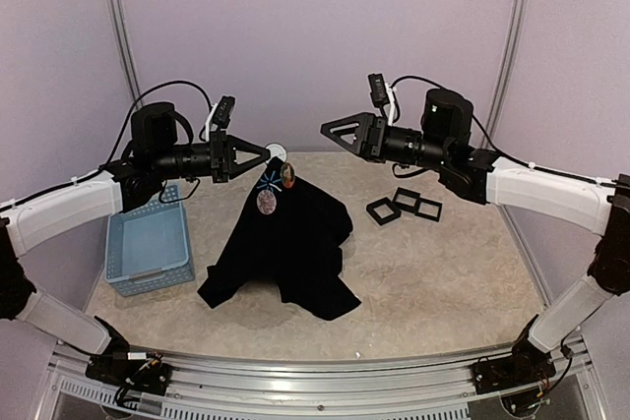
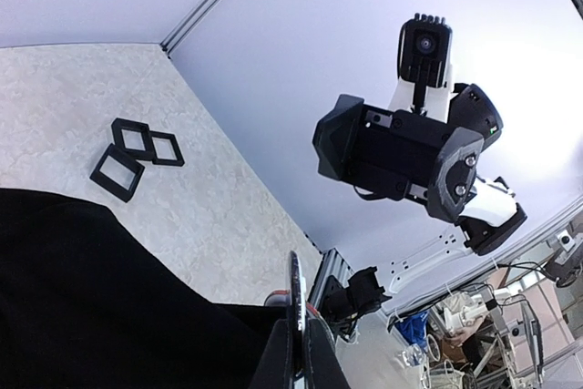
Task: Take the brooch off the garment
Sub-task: Pass from the left arm to the right
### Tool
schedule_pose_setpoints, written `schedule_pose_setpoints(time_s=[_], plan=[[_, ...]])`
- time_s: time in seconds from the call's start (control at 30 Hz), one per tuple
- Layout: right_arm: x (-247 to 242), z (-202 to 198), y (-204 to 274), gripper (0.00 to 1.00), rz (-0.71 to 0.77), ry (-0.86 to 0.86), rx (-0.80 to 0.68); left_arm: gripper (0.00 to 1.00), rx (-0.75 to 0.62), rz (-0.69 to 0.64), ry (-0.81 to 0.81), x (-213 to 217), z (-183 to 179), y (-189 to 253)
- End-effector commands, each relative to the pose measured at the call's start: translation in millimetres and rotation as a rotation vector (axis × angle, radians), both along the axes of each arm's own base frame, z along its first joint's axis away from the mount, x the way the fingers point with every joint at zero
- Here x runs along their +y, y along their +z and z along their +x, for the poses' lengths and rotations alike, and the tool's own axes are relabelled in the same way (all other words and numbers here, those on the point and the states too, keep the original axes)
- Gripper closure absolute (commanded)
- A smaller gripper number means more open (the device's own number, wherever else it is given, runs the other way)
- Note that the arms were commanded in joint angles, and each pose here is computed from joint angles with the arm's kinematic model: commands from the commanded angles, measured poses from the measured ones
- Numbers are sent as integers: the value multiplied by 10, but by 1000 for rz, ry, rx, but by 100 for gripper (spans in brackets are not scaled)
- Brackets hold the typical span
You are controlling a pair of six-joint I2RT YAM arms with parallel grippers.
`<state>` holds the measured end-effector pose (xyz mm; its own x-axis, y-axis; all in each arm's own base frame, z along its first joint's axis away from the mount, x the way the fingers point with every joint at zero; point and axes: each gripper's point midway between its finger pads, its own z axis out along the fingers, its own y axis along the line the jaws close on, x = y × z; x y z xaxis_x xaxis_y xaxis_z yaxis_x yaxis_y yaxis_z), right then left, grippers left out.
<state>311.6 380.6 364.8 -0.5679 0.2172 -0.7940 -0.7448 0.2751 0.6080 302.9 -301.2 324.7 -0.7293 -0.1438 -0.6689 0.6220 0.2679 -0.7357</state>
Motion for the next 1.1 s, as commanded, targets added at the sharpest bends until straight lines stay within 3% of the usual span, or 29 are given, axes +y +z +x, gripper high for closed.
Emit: schedule_pose_setpoints(time_s=[0.0,0.23,0.67,1.07], plan=[[134,-121,99,28,41,83,-15,100,-23,-72,-18,-29,38,160],[342,-145,-112,34,-25,169,32,100,-9,-86,-41,-70,44,137],[554,-185,-287,62,-22,311,76,100,-3,-106,-50,-126,104,127],[622,-185,-353,74,-23,355,93,100,5,-104,-57,-170,68,105]])
